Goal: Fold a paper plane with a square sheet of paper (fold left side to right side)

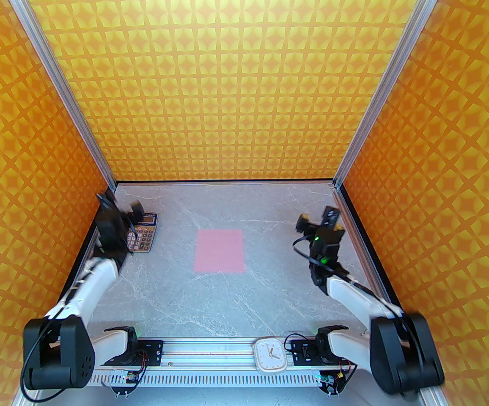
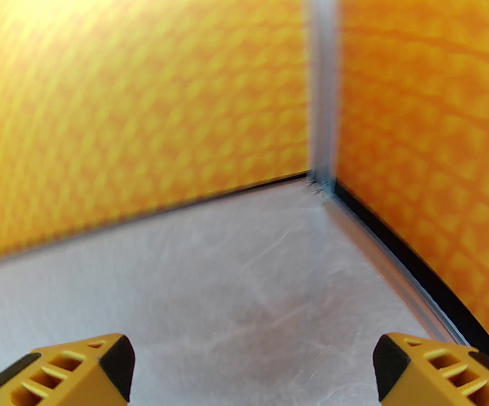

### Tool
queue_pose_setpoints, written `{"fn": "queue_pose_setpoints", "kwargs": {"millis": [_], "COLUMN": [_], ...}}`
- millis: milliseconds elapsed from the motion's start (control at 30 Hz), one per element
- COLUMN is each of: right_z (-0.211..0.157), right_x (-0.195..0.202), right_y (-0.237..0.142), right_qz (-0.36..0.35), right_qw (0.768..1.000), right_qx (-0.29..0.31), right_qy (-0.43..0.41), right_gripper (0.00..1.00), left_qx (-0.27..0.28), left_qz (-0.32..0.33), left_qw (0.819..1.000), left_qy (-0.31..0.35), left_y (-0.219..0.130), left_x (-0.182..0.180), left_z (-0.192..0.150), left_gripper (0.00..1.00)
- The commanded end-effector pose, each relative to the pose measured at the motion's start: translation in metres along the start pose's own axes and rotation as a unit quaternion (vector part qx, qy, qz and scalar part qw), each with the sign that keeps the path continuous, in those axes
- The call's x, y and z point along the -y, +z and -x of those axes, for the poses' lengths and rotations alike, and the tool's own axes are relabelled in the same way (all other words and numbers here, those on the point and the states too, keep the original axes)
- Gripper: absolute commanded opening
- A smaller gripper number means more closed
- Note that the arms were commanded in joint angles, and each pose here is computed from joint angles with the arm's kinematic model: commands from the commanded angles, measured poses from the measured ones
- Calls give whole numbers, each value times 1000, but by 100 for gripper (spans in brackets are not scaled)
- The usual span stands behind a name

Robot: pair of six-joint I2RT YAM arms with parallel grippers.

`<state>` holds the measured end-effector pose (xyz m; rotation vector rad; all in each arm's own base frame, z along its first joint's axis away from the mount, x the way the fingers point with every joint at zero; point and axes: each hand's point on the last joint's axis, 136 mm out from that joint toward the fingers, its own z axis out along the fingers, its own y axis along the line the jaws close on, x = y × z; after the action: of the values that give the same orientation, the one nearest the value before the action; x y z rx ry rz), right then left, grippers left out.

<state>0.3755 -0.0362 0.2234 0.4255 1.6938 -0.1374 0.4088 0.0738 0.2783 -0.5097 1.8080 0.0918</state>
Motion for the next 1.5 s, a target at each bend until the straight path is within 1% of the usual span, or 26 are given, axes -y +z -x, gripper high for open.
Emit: {"fn": "queue_pose_setpoints", "kwargs": {"millis": [0, 67, 100, 167, 233, 300, 400, 533, 600, 667, 733, 867, 1000, 1100, 1233, 1400, 1467], "right_z": [-11, -5, -2, 2, 4, 1, -1, -15, -25, -33, -38, -45, -49, -50, -50, -48, -49], "right_x": [-5, -21, -30, -38, -46, -49, -55, -64, -70, -77, -82, -93, -97, -100, -99, -96, -95], "right_y": [-6, -8, -9, -12, -14, -16, -21, -27, -30, -33, -36, -40, -44, -49, -54, -58, -57], "right_qz": [2, 38, 58, 82, 101, 108, 120, 132, 139, 148, 153, 169, 175, 184, 187, 186, 182], "right_qw": [995, 992, 989, 987, 983, 980, 977, 967, 962, 959, 956, 948, 944, 940, 939, 941, 941], "right_qx": [-89, -113, -120, -122, -127, -138, -142, -193, -212, -220, -228, -250, -262, -269, -270, -268, -268], "right_qy": [47, 51, 55, 72, 82, 98, 99, 102, 102, 102, 101, 99, 97, 97, 96, 94, 94], "right_gripper": [99, 99, 99, 99, 99, 99, 99, 99, 99, 99, 98, 99, 99, 98, 99, 99, 98], "left_qx": [-185, -187, -177, -160, -163, -173, -192, -220, -235, -254, -278, -321, -371, -403, -435, -473, -491], "left_qz": [61, 40, 27, -1, -34, -62, -96, -139, -171, -184, -208, -249, -277, -282, -282, -275, -281], "left_qw": [980, 981, 983, 986, 985, 982, 977, 965, 957, 950, 938, 911, 882, 866, 851, 835, 824], "left_qy": [-31, -33, -36, -43, -39, -33, -13, -1, 17, 14, 23, 65, 89, 92, 84, 58, 37], "left_y": [-18, -21, -23, -27, -32, -36, -40, -46, -53, -55, -60, -74, -78, -75, -71, -69, -72], "left_x": [-21, -14, -11, -2, 9, 24, 50, 92, 120, 140, 165, 216, 251, 263, 271, 277, 282], "left_z": [-59, -59, -58, -59, -65, -77, -101, -133, -152, -171, -193, -239, -284, -310, -337, -365, -374], "left_gripper": [99, 99, 99, 99, 99, 99, 99, 99, 99, 99, 99, 99, 100, 100, 100, 100, 100]}}
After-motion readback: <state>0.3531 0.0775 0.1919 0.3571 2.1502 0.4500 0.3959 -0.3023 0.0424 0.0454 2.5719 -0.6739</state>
